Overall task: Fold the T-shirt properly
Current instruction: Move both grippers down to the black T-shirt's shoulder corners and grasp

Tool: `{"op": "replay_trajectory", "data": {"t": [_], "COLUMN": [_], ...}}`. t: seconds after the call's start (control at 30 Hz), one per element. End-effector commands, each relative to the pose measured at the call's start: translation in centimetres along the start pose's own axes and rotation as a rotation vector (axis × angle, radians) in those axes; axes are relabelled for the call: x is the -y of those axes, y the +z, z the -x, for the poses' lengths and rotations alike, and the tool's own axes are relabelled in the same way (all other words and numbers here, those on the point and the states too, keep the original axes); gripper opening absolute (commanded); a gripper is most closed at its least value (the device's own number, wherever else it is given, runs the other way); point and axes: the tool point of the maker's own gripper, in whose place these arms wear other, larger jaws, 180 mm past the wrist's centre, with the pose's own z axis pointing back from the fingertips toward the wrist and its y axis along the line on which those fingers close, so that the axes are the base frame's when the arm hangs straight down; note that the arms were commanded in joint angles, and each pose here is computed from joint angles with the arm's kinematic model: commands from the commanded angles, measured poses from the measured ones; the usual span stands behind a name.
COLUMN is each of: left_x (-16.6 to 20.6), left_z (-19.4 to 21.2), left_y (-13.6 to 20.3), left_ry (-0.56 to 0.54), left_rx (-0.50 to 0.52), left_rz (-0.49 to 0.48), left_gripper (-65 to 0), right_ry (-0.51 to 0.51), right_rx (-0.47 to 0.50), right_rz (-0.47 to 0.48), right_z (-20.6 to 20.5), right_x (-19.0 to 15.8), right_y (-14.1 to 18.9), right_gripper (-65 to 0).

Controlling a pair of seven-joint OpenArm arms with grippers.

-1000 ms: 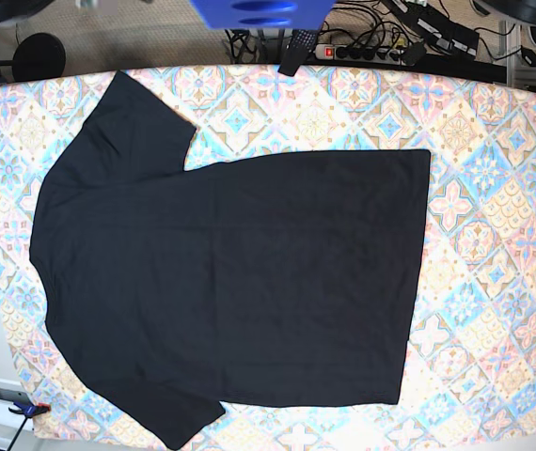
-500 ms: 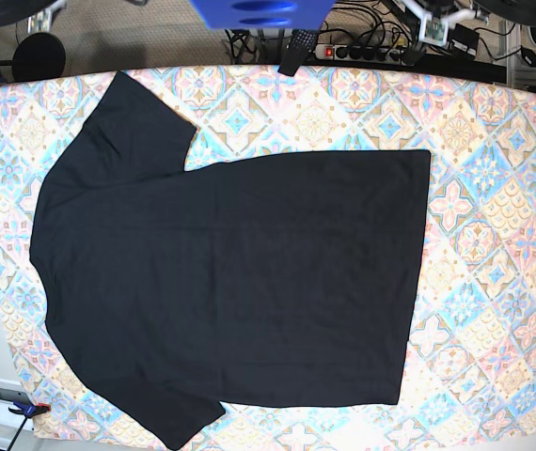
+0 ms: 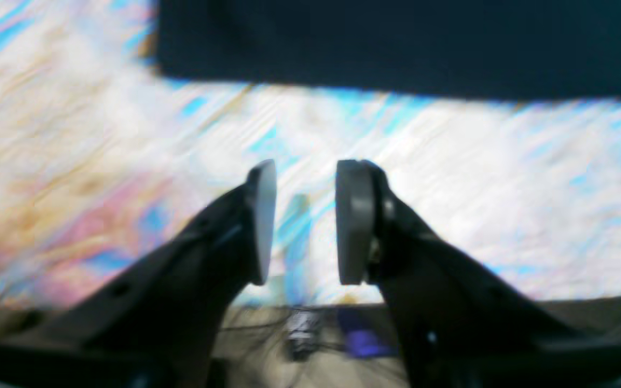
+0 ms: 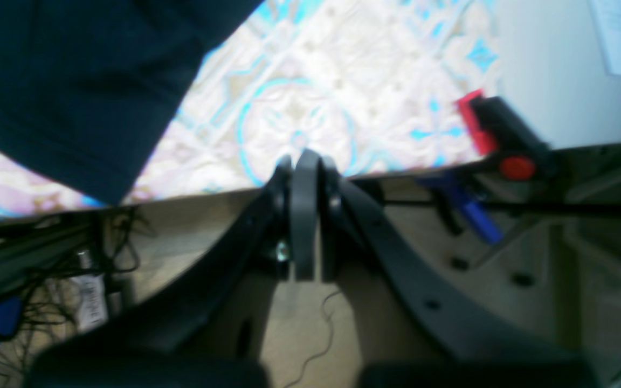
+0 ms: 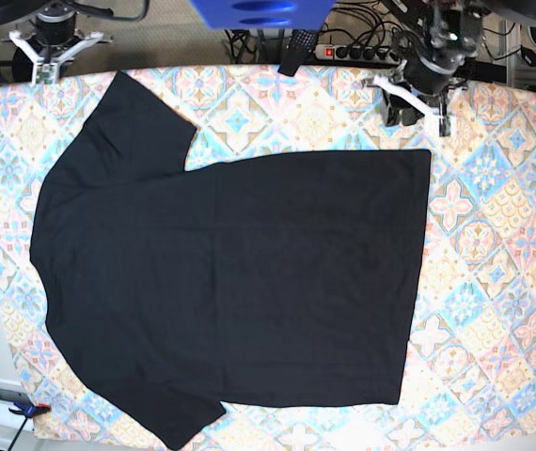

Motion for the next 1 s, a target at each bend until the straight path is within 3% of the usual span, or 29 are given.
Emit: {"op": "replay_trajectory", "data": {"t": [0.0, 0.23, 0.43, 0.97], "left_x": [-0.8, -2.9, -4.9, -4.0], "left_z": [-0.9, -1.2, -0.4, -2.0], "left_y": [0.0, -3.3, -5.4, -9.1], "left_ry": [0.032, 0.291, 0.486, 0.572], "left_rx": [0.029, -0.009, -0.031, -0.022], "left_rz": [-0.019, 0.006, 0.008, 0.040], "left_gripper": [-44.4, -43.4, -43.4, -44.9], "right_ry": [0.009, -0.002, -0.008, -0.043], "right_rx": [0.045, 0.069, 0.087, 0.107], "right_rz": [-0.008, -0.097, -0.110, -0.110], "right_z": [-1.3, -2.2, -2.9, -3.8], "right_x": [-0.2, -3.8, -4.4, -4.4], "right_y": [0.0, -0.2, -0.5, -0.9], "right_gripper": [-65.0, -65.0, -65.0, -65.0]}}
